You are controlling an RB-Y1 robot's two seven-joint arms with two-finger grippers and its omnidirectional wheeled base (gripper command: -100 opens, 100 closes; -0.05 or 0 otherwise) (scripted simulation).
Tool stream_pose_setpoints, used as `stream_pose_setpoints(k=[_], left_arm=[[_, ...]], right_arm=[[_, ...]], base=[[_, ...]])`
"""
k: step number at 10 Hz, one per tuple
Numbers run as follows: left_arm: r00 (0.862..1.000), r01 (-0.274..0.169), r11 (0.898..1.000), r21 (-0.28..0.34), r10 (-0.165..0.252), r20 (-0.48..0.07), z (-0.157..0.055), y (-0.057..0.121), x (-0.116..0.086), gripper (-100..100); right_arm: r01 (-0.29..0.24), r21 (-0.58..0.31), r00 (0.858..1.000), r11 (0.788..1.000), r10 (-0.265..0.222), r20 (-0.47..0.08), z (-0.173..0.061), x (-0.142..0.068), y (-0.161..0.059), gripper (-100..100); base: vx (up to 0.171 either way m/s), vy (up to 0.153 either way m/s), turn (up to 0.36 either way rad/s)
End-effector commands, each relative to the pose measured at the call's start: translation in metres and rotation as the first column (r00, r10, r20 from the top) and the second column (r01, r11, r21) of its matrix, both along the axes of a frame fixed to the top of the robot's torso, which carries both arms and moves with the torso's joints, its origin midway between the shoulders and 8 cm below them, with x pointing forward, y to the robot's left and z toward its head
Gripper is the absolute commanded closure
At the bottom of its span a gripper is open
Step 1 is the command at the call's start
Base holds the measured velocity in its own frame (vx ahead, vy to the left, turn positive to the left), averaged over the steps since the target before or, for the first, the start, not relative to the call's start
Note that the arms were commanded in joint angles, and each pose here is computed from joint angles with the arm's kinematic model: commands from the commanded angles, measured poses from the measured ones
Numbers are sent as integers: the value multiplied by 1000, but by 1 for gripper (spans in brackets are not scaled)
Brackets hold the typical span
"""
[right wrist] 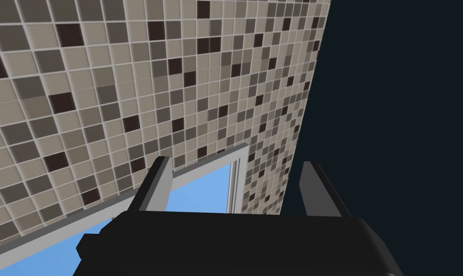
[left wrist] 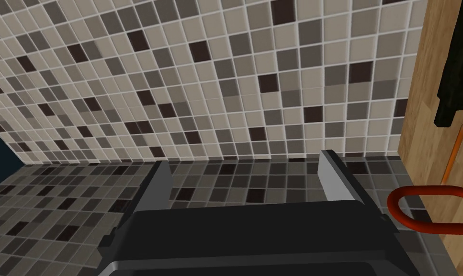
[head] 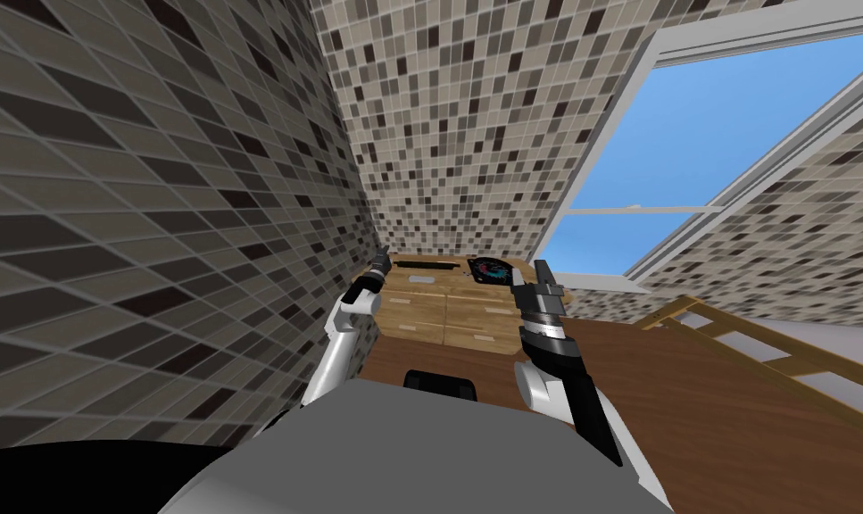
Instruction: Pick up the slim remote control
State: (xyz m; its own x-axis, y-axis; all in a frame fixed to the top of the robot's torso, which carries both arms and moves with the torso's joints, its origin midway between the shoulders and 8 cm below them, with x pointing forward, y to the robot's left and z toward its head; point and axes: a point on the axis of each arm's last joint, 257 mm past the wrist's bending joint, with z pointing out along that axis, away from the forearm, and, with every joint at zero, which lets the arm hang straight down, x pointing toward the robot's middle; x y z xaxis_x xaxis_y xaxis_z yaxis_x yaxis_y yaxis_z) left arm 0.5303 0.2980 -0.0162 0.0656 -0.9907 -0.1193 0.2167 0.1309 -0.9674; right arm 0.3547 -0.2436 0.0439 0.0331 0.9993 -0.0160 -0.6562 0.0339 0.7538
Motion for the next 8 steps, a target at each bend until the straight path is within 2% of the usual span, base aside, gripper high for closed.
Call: stream_pose_setpoints(k=[1,3,4,6,7,8], left_arm=[[999,-1,1000,2,1,-33,-1,0,13,-100],[996,-5,1000,0,5,-84,-14,1,15,-100],[994,-5,1000,3,5,-105,-14,1,27,-100],[988,-9,1000,0,9,-155,-27,2,28,-100],[984,-7,1000,2,8,-178,-27,2,39,-100],[978,-10,1000,1,10,-207,-35,3,39,-100]], right_arm=[[0,0,1000,1000,0,0,0,0,0,0],[0,0,1000,1000,0,0,0,0,0,0],[0,0,1000,1000,0,0,0,0,0,0],[0,0,1000,1000,0,0,0,0,0,0],[0,0,1000,1000,0,0,0,0,0,0],[0,0,1000,1000,0,0,0,0,0,0]], base=[[-15,-40,13],[-7,-34,3],[2,-39,7],[-5,-31,4],[-6,-37,3],[-1,-40,2]])
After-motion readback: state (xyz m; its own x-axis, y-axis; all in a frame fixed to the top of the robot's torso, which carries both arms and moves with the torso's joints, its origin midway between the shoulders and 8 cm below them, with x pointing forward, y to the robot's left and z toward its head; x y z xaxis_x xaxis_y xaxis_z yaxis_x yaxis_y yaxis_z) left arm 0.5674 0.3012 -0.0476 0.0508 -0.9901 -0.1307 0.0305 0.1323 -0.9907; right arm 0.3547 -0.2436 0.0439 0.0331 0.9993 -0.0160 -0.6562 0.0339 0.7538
